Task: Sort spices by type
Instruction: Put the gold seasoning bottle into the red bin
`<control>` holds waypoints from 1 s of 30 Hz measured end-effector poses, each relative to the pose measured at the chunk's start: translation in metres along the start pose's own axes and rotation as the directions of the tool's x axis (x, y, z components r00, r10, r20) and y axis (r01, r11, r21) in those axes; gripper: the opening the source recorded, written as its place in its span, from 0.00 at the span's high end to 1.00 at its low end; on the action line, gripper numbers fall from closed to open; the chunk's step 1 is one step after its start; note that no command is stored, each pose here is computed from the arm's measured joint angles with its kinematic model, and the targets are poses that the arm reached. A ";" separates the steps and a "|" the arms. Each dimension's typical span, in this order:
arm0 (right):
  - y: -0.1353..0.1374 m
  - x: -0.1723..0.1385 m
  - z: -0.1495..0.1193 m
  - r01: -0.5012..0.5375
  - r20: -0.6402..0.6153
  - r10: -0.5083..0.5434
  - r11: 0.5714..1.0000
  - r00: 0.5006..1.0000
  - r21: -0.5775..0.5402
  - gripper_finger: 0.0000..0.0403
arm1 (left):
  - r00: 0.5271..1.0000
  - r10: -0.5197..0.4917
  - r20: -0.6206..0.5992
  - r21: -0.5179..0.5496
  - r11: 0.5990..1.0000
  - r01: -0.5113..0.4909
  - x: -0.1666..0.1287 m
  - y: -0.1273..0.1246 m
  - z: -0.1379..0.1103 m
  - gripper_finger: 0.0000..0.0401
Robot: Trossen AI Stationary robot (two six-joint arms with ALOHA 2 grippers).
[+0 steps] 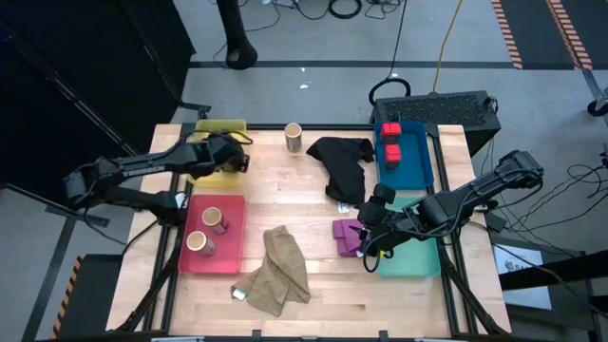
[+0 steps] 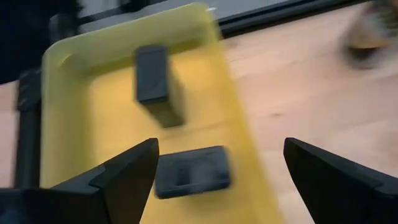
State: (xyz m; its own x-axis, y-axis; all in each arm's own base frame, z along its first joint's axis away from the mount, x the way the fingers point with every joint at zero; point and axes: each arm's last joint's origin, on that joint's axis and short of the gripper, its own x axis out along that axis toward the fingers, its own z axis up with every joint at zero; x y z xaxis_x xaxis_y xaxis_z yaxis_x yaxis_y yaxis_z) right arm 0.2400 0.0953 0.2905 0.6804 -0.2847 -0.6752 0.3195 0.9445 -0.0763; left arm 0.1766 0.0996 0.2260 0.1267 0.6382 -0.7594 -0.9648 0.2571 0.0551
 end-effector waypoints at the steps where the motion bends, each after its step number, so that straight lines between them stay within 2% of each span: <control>1: 0.000 0.000 0.000 0.002 0.002 -0.002 1.000 1.000 0.001 0.40 | 0.999 -0.032 0.006 0.011 0.999 0.031 -0.005 -0.001 0.002 0.13; 5: -0.001 0.000 0.003 0.050 0.048 -0.051 0.998 0.998 0.025 0.40 | 0.980 -0.195 0.049 0.105 0.976 0.189 -0.024 -0.010 0.004 0.13; 7: -0.003 0.001 0.003 0.059 0.048 -0.061 0.997 0.997 0.042 0.40 | 0.940 -0.330 0.088 0.196 0.931 0.308 -0.034 -0.020 0.006 0.13; 9: -0.003 0.002 0.004 0.062 0.047 -0.064 0.997 0.997 0.045 0.40 | 0.872 -0.472 0.126 0.284 0.860 0.424 -0.044 -0.032 0.009 0.13; 12: -0.006 0.002 0.005 0.068 0.046 -0.070 0.997 0.996 0.040 0.40 | 0.733 -0.646 0.214 0.368 0.748 0.552 -0.057 -0.050 0.018 0.13; 15: -0.008 0.003 0.006 0.078 0.045 -0.079 0.996 0.996 0.037 0.40 | 0.639 -0.703 0.311 0.418 0.705 0.572 -0.061 -0.064 0.026 0.13; 17: -0.010 0.003 0.005 0.085 0.034 -0.086 0.996 0.996 0.026 0.40 | 0.609 -0.707 0.359 0.445 0.703 0.554 -0.058 -0.072 0.031 0.13; 19: -0.010 0.002 0.004 0.090 0.025 -0.090 0.996 0.996 0.017 0.40 | 0.600 -0.700 0.389 0.455 0.712 0.535 -0.049 -0.079 0.035 0.13; 30: -0.017 0.000 -0.006 0.143 -0.058 -0.147 0.988 0.987 -0.060 0.40 | 0.650 -0.640 0.410 0.406 0.766 0.498 0.017 -0.111 0.037 0.13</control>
State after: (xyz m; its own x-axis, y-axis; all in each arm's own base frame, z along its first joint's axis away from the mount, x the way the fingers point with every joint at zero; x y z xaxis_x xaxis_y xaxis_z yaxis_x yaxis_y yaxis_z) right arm 0.2307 0.0798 0.2871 0.5866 -0.4102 -0.6983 0.3738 0.9021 -0.2159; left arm 0.2940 0.1089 0.2307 0.7943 0.5478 -0.2627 -0.5826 0.8095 -0.0733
